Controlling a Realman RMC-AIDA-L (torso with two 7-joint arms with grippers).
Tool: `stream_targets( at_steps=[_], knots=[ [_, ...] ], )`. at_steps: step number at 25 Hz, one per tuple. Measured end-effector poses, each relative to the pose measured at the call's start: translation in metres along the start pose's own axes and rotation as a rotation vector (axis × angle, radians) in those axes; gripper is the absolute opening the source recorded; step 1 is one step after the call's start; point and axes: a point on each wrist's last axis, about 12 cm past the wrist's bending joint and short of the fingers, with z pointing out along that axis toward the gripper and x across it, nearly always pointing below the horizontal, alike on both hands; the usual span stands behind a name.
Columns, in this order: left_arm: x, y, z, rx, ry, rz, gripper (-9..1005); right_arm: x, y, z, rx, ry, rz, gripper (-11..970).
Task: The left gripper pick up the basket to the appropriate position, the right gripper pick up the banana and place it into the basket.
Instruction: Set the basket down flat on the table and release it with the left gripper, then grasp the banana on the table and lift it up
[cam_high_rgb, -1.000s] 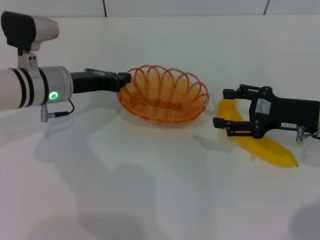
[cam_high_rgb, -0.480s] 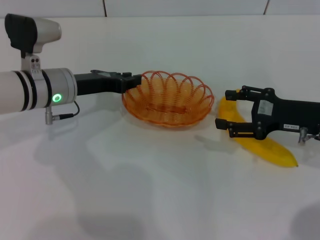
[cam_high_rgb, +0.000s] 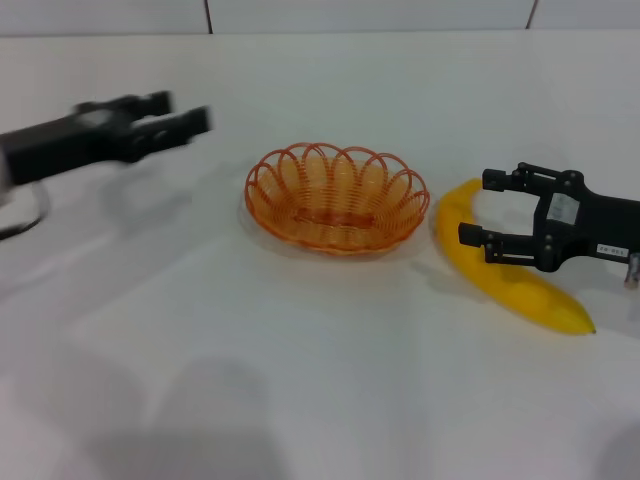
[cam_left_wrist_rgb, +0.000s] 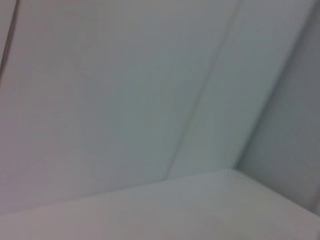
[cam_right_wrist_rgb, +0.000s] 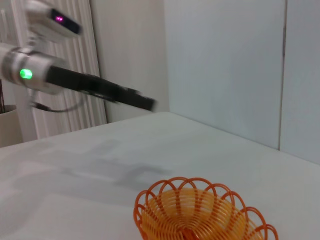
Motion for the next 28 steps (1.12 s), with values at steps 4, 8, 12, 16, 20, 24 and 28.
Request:
stream_targets(
  at_steps=[4, 8, 12, 16, 20, 24, 28],
  knots=[
    [0.034, -0.016, -0.051, 0.059, -0.036, 0.185, 738, 0.0, 0.0, 0.0, 0.0, -0.001, 0.0, 812],
    [0.078, -0.023, -0.079, -0.016, -0.005, 0.297, 830, 0.0, 0.001, 0.001, 0.0, -0.004, 0.001, 811],
    [0.11, -0.031, -0.088, -0.063, 0.012, 0.338, 883, 0.004, 0.004, -0.002, 0.008, -0.001, 0.006, 811],
    [0.116, -0.033, -0.077, -0.059, 0.004, 0.364, 876, 0.011, 0.006, -0.01, 0.019, 0.017, 0.006, 811],
    [0.116, -0.032, -0.075, -0.065, 0.007, 0.374, 876, 0.014, 0.006, -0.013, 0.023, 0.037, -0.006, 810],
    [0.117, -0.032, -0.074, -0.073, 0.009, 0.385, 876, 0.019, 0.008, -0.016, 0.008, 0.074, -0.004, 810],
    [0.12, -0.031, -0.07, -0.083, 0.014, 0.383, 876, 0.027, 0.009, -0.019, -0.002, 0.147, 0.033, 810]
  ],
)
